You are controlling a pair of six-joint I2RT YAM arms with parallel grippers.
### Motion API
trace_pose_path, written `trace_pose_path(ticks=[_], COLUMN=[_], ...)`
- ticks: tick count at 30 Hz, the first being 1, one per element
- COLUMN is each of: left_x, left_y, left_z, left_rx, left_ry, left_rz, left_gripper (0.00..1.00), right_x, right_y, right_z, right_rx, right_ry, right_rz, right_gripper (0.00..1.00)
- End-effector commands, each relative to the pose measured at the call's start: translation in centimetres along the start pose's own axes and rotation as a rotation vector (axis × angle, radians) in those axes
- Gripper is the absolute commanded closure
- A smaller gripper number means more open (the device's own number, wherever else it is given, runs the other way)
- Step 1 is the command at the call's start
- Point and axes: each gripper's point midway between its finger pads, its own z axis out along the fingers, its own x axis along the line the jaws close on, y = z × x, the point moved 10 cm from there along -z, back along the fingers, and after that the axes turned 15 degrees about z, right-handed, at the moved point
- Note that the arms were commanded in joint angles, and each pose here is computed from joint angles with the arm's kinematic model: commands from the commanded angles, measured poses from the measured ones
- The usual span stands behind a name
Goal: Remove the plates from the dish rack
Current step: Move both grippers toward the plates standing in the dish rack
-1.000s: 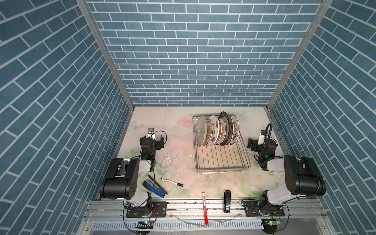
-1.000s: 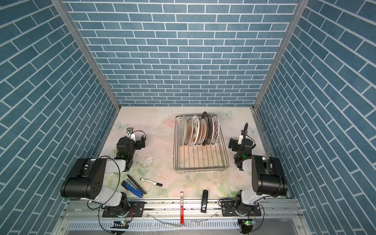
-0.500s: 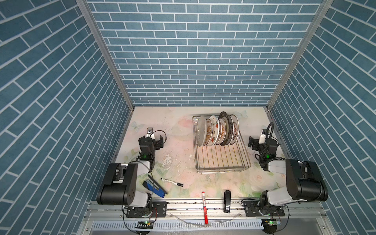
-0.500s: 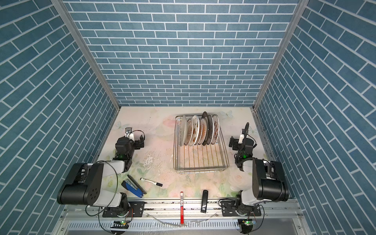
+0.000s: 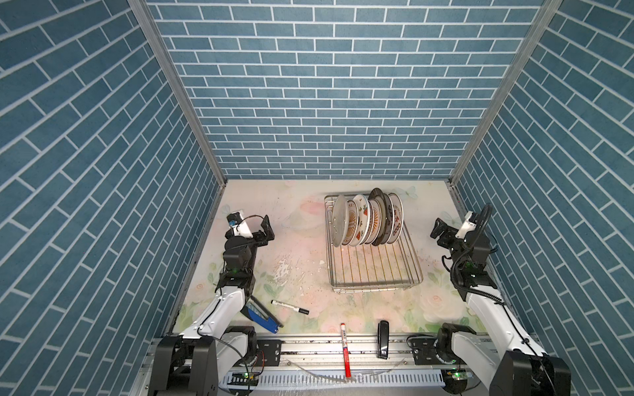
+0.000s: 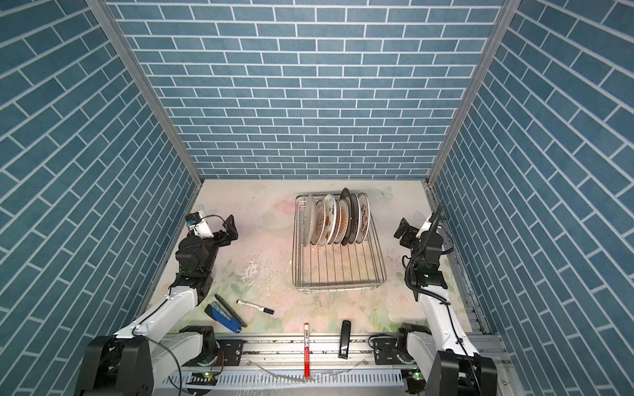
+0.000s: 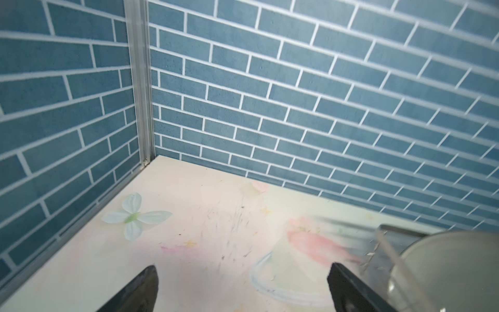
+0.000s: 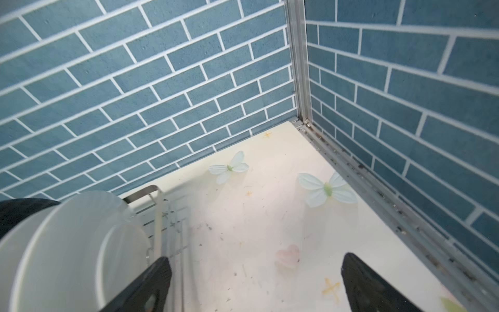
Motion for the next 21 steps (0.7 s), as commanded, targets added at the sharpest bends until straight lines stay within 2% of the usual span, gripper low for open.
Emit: trace_pose_path(ticks=[1,3,6,7,9,13,16,21], left_x=[-1.0,-1.5,-1.1,-1.1,-1.9,-4.5,-6.8,-10.7], left_y=[1.1,1.9,0.1,-0.2,0.3,0.7,0.7,1.1], left_z=[-1.1,-1.3,-1.3,-1.2,-0.9,0.8,1.2,0.4], left_rx=[-0.075,-0.103,-0.041,-0.045,-0.057,0.039,0.042,0.053], left_ry=[-0.155,-0.229,-0.185,-0.2,-0.326,-0.488,-0.554,-0.577], left_rz=[-0.308,-0.364,-0.598,-0.631,-0.619,-0.622,-0.574,-0.449], left_gripper=[0.0,0.0,0.0,0.0,0.0,0.0,0.0,0.0], right_x=[1.0,2.0,2.7,3.1,3.8,4.4,4.6,5.9], right_y=[0.4,0.4,0.3,0.3,0.5,0.3,0.3,1.0], right_z=[-2.0,-2.6,-3.7,-3.9,-4.1,-3.4,-2.5,-2.5], right_rx=[0.166,0.181,0.161,0.166,0.188,0.233,0.265,0.236], right_ry=[-0.035,0.113,0.262,0.313,0.386,0.475,0.447,0.326], right_rz=[0.213,0.21,0.267,0.263,0.257,0.274,0.277,0.184], right_gripper=[0.01,0.01,0.01,0.01,0.01,0.02,0.06,0.07])
